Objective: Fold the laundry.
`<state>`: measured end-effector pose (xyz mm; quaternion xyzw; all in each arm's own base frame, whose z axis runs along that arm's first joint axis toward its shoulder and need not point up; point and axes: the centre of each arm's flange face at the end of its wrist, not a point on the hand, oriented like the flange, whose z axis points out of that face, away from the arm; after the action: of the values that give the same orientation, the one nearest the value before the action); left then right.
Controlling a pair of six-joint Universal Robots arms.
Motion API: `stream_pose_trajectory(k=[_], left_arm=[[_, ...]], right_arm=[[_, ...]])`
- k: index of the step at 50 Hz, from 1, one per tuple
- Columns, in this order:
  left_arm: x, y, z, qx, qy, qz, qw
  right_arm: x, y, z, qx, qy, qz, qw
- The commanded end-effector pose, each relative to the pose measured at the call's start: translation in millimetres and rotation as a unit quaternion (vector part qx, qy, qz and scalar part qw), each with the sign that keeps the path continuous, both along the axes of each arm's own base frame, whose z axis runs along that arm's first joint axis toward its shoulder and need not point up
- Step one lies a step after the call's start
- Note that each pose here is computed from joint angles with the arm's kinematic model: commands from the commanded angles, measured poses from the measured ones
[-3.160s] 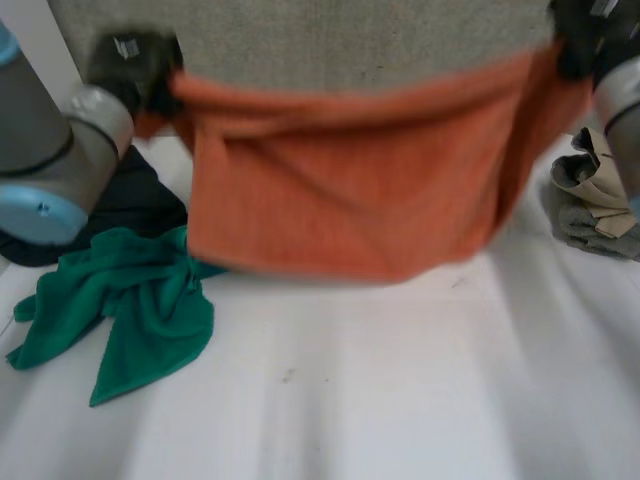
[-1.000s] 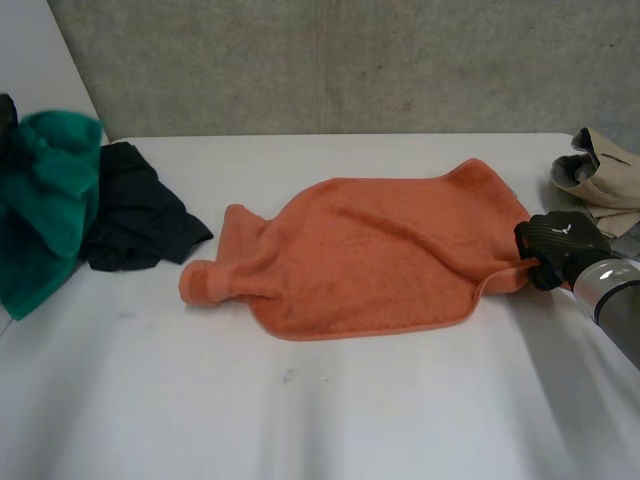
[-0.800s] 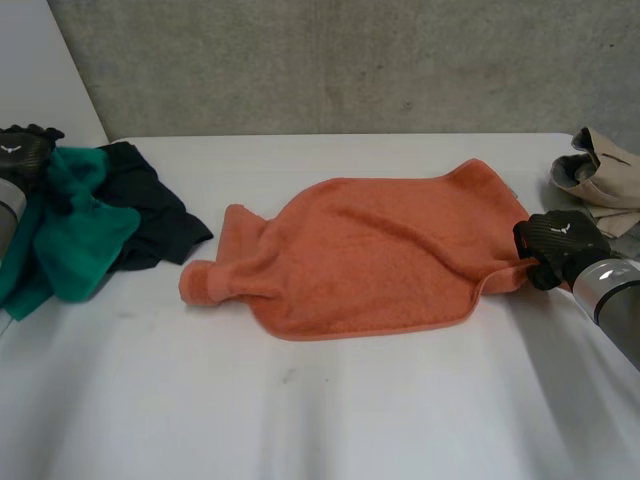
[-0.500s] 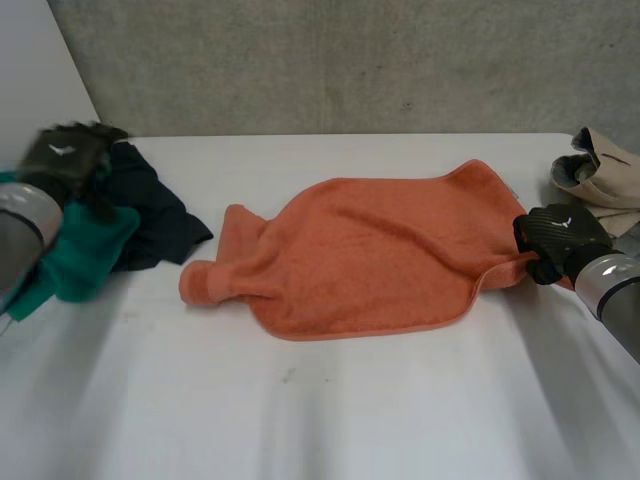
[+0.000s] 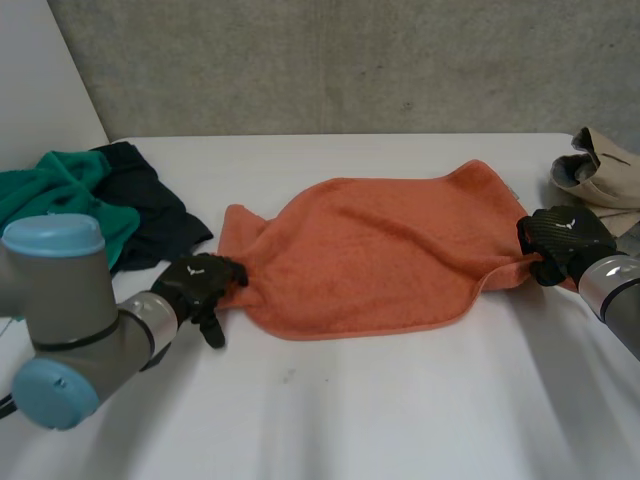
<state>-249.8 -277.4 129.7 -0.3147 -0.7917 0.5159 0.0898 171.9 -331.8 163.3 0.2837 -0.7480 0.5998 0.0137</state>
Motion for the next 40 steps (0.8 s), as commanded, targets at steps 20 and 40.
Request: stream_pose_trajectory(k=[20,40], left_arm=[[-15.4,-67.8,3.3,-0.073,-0.026,-0.010,0.997],[33.5,28.0,192.5,-0.077,0.067,0.052,0.993]], right_arm=[[0.9,-0.7,3.0,-0.003,0.008,0.004,1.000],[-7.1,51.7,191.1,-0.122,0.115,0.037,0.985]])
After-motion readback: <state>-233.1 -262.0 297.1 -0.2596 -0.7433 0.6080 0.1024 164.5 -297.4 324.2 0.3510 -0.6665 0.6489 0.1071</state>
